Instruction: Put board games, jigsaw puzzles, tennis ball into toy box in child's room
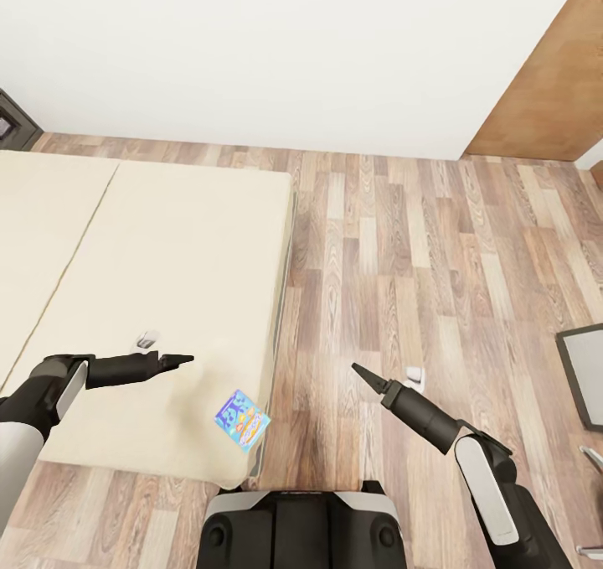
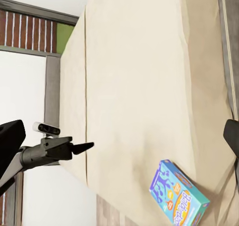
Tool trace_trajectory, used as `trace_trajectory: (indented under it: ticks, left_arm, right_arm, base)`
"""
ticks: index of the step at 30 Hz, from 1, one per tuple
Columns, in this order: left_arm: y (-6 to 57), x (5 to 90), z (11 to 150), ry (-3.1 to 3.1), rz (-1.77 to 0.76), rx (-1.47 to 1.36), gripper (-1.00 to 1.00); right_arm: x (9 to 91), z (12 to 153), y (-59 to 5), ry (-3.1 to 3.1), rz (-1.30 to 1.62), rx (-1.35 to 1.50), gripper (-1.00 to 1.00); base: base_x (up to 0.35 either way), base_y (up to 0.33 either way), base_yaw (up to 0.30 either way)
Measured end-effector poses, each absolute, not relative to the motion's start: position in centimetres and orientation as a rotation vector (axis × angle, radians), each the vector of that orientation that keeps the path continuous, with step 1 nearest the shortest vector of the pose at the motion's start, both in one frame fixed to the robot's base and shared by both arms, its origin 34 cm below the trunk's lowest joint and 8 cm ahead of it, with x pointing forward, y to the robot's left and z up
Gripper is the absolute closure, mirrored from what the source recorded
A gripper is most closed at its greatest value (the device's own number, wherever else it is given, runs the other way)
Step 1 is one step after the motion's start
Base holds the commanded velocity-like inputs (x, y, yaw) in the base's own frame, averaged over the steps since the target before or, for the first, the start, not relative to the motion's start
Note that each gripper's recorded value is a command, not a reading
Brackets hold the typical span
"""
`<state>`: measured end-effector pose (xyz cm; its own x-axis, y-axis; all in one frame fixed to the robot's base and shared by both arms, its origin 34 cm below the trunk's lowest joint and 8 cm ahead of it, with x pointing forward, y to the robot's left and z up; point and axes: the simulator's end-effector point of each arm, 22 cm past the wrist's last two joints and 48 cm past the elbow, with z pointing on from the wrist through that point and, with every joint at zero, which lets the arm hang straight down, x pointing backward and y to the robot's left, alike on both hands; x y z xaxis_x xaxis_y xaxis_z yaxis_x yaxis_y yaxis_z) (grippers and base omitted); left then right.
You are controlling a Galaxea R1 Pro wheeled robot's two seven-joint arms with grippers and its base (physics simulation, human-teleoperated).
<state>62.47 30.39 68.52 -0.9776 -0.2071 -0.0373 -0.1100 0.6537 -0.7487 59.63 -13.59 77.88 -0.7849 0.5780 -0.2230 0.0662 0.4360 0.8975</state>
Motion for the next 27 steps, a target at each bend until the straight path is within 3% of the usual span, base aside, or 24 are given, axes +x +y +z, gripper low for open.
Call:
trace_trajectory:
  ticks: [27]
  left_arm:
    - [30.5,63.8,70.9,2.71,-1.22,-0.234,-1.0]
  right_arm:
    - [60.2,80.2,-13.7,2.148,1.332,0.508,-1.0]
  base:
    - [0.0,0.0,0.0]
